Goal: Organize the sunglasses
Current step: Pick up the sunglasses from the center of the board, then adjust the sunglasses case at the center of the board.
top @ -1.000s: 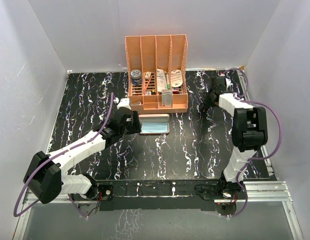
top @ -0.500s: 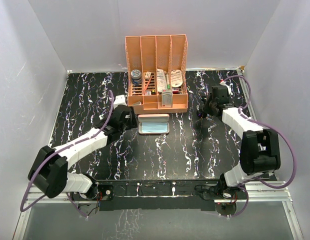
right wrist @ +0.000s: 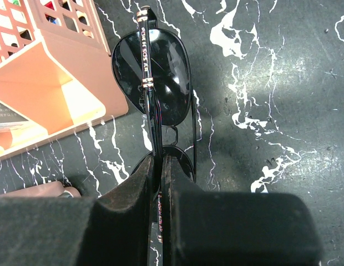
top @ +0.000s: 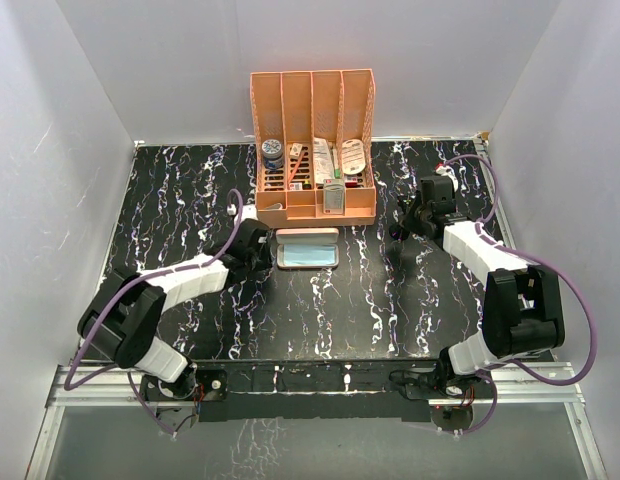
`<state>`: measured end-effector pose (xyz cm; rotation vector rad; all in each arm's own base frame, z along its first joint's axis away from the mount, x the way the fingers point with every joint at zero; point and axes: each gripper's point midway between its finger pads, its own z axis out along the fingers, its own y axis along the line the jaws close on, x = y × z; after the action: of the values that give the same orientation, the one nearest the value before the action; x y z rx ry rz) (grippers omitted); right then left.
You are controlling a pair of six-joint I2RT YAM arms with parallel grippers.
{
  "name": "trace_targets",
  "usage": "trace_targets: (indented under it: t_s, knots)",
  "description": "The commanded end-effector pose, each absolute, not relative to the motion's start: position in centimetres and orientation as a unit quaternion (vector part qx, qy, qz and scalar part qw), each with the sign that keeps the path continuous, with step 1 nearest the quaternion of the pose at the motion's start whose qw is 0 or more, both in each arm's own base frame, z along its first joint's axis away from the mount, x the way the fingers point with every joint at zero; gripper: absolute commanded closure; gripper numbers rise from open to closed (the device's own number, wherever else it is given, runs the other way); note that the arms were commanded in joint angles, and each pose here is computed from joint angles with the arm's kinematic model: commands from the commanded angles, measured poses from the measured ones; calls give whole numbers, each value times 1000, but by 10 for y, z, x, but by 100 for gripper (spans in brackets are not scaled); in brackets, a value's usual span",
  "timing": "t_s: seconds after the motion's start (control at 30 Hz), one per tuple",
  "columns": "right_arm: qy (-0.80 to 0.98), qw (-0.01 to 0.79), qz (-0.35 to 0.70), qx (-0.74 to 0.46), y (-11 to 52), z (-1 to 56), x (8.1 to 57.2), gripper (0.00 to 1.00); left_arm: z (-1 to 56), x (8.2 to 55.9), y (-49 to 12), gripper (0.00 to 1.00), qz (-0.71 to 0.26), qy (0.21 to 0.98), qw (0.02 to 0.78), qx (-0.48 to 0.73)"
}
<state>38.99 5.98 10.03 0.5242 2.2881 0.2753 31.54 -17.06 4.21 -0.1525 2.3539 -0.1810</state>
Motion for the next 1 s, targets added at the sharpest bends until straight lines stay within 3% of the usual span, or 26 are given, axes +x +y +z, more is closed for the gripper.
trace_targets:
  t_s: [0.0,0.1,0.57,0.83,0.97]
  knots:
    - [878,419,127,194,67,121,402,100,47,322,-182,69,-98,916,385,-60]
    - [878,419,128,191,69,121,402,100,38,321,-182,75,-88,922,372,-57]
    - [882,415,128,182,78,115,397,100,24,325,-188,83,-91,924,367,-50]
    - [884,412,125,181,79,111,396,100,17,322,-201,98,-112,928,354,-40]
    - [884,413,126,179,80,111,396,100,16,317,-209,100,-121,928,350,-30]
